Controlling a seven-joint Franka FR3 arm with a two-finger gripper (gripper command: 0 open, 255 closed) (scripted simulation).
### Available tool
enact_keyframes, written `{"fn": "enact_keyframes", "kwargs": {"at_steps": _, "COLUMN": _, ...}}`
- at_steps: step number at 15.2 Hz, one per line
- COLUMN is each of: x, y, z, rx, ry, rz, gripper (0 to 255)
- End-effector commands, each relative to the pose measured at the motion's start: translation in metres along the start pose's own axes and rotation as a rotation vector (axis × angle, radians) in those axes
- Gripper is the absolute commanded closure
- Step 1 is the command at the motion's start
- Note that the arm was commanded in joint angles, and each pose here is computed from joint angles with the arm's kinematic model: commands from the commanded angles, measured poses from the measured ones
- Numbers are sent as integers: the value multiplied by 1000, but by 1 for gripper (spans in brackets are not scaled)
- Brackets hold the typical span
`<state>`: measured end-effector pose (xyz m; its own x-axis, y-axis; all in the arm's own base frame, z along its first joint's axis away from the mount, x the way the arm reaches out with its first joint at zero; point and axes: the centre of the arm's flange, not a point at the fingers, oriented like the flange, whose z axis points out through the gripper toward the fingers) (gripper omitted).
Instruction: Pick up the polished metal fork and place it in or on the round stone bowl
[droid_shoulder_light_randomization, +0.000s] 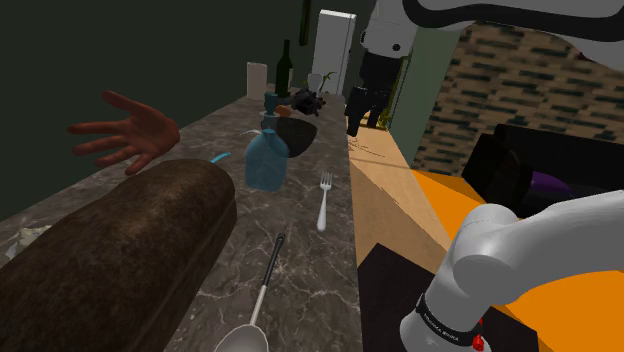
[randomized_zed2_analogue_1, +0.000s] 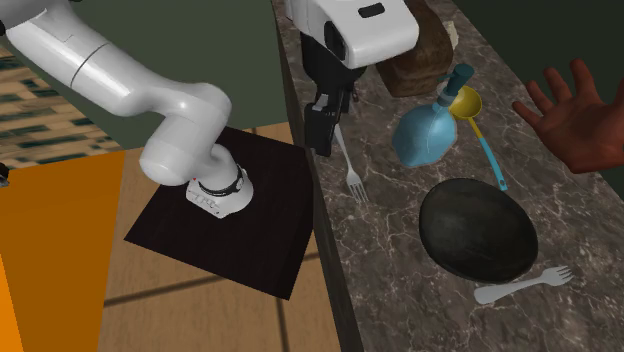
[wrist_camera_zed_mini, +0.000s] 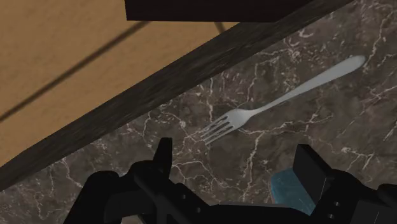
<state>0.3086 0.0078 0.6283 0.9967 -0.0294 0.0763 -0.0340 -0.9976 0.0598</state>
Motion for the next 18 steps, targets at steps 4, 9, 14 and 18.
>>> {"fn": "enact_keyframes", "kwargs": {"at_steps": 4, "x": 8, "y": -14, "z": 36, "rx": 0, "ry": -9, "rz": 291, "gripper": 0}}
{"fn": "enact_keyframes", "kwargs": {"at_steps": 9, "x": 29, "y": -30, "z": 97, "rx": 0, "ry": -24, "rz": 777, "gripper": 0}}
{"fn": "enact_keyframes", "kwargs": {"at_steps": 14, "x": 41, "y": -34, "z": 137, "rx": 0, "ry": -31, "rz": 1015, "gripper": 0}}
{"fn": "enact_keyframes", "kwargs": {"at_steps": 18, "x": 41, "y": -34, "z": 159, "rx": 0, "ry": -31, "rz": 1015, "gripper": 0}}
